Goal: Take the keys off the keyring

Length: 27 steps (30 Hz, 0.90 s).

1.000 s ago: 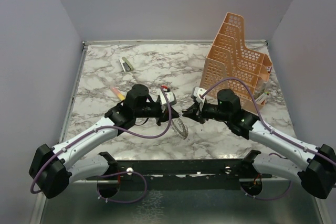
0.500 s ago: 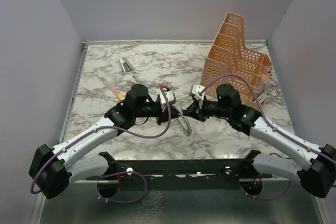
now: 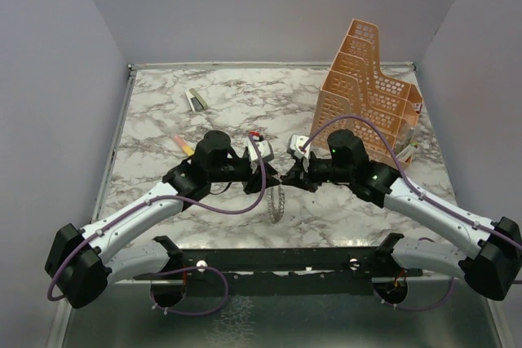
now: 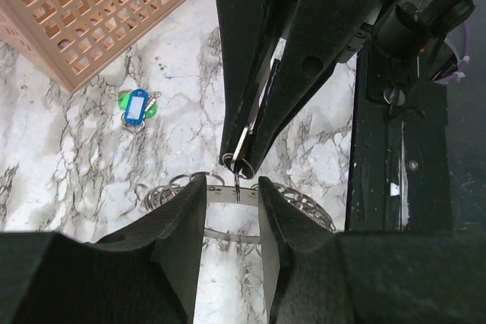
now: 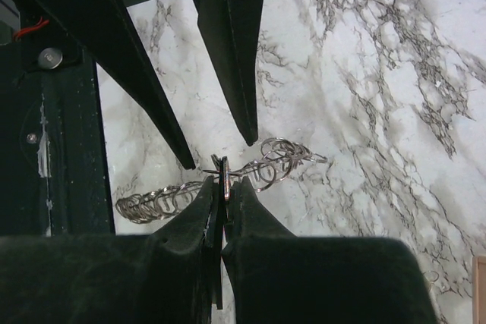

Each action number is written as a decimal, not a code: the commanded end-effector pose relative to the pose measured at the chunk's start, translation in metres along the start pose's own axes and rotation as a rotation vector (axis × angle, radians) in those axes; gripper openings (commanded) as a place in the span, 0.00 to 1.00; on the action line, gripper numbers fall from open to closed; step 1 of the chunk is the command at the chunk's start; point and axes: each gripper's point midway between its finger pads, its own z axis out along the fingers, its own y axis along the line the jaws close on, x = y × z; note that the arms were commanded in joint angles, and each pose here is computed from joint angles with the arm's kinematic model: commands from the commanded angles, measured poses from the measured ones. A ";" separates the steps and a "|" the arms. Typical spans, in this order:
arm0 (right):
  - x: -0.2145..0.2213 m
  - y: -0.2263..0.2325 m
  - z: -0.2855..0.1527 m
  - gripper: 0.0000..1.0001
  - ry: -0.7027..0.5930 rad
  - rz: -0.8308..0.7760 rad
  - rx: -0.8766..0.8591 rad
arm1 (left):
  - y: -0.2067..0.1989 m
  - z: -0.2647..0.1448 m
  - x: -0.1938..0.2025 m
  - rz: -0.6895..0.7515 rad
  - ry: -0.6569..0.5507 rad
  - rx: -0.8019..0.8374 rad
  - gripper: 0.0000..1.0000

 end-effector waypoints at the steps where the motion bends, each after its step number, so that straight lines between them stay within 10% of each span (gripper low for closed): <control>1: -0.016 0.002 0.000 0.00 -0.026 -0.035 -0.016 | 0.001 0.003 -0.001 -0.004 -0.005 0.003 0.35; 27: -0.017 0.008 -0.003 0.01 -0.038 -0.051 -0.028 | -0.009 0.010 0.010 0.006 0.033 0.073 0.23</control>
